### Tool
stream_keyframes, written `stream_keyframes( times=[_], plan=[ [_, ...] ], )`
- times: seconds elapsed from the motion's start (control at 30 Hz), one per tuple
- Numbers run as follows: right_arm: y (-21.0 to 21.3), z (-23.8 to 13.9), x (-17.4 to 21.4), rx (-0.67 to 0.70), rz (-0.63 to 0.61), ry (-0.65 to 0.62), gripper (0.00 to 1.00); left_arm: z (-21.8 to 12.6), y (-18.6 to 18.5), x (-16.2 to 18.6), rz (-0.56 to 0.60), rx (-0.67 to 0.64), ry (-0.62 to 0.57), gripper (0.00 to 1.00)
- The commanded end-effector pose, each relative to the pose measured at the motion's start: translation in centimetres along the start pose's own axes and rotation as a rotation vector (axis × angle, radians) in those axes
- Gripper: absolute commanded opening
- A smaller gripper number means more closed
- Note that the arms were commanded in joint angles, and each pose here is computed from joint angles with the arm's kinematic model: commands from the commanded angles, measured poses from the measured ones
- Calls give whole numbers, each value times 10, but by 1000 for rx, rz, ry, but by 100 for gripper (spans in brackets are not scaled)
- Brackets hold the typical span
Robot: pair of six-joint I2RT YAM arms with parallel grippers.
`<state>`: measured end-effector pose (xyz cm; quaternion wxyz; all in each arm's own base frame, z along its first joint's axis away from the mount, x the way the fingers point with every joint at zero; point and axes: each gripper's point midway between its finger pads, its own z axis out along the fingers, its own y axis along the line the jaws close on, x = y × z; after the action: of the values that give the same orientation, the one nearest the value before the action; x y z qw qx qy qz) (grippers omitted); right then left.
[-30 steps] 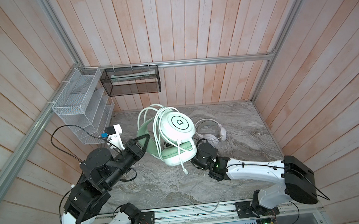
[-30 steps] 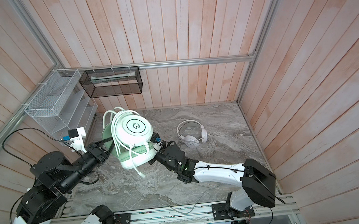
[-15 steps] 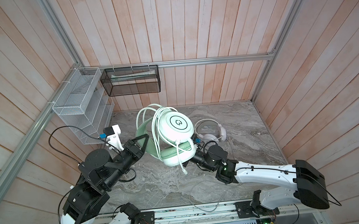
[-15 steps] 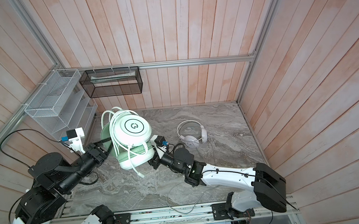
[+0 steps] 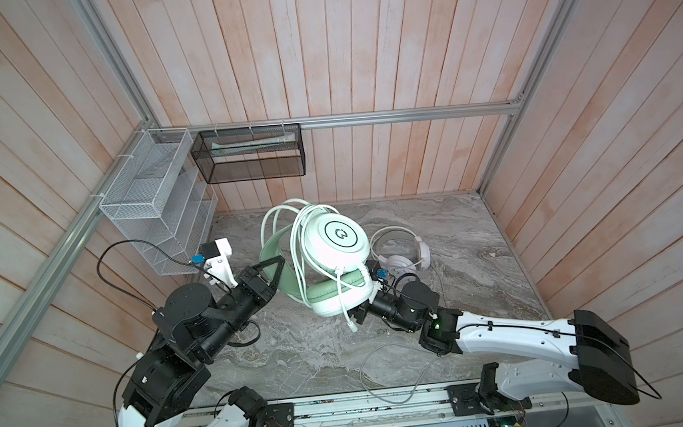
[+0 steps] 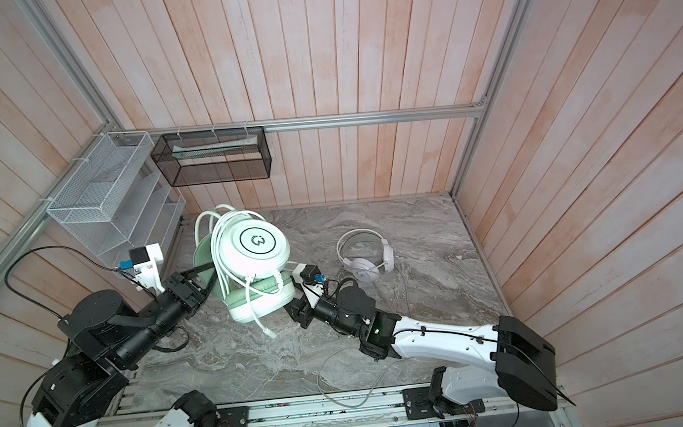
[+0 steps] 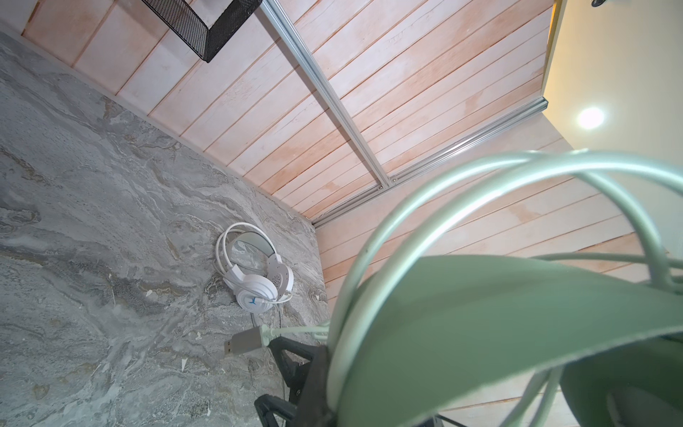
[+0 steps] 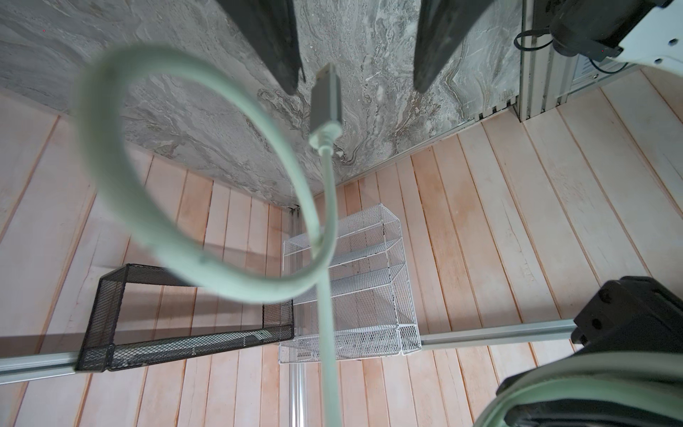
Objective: Wrap the headphones
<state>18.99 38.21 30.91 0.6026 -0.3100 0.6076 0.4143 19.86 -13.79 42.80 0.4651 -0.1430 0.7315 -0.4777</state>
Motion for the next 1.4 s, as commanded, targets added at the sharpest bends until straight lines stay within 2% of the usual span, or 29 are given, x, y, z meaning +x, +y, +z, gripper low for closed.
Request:
stream_keyframes(
  times=[0.0,0.27,0.4,0.5,0.53,0.6,0.77,1.03,1.37],
  plan=[
    [-1,2,-13,17,-14,-23,51,-9,-22,-13,-43,98,-54,0],
    [-22,29,-7,146,-33,-1,52,-8,-23,-12,-52,104,-46,0],
    [-23,41,-5,155,-31,-16,50,-8,-22,-11,-51,103,-44,0],
    [-21,47,-4,144,-19,-20,38,-11,-23,-13,-45,103,-54,0],
    [-21,47,-3,141,-12,-23,26,-12,-24,-14,-42,103,-58,0],
    [-22,44,0,143,0,-24,12,-14,-23,-16,-34,97,-66,0],
    [-23,36,11,142,29,-19,1,-13,-18,-18,-40,74,-86,0],
    [-1,22,45,77,74,44,0,-6,-7,-31,-65,22,-167,0],
    [64,-6,124,-29,91,222,0,26,0,-73,-1,-124,-324,0]
  ],
)
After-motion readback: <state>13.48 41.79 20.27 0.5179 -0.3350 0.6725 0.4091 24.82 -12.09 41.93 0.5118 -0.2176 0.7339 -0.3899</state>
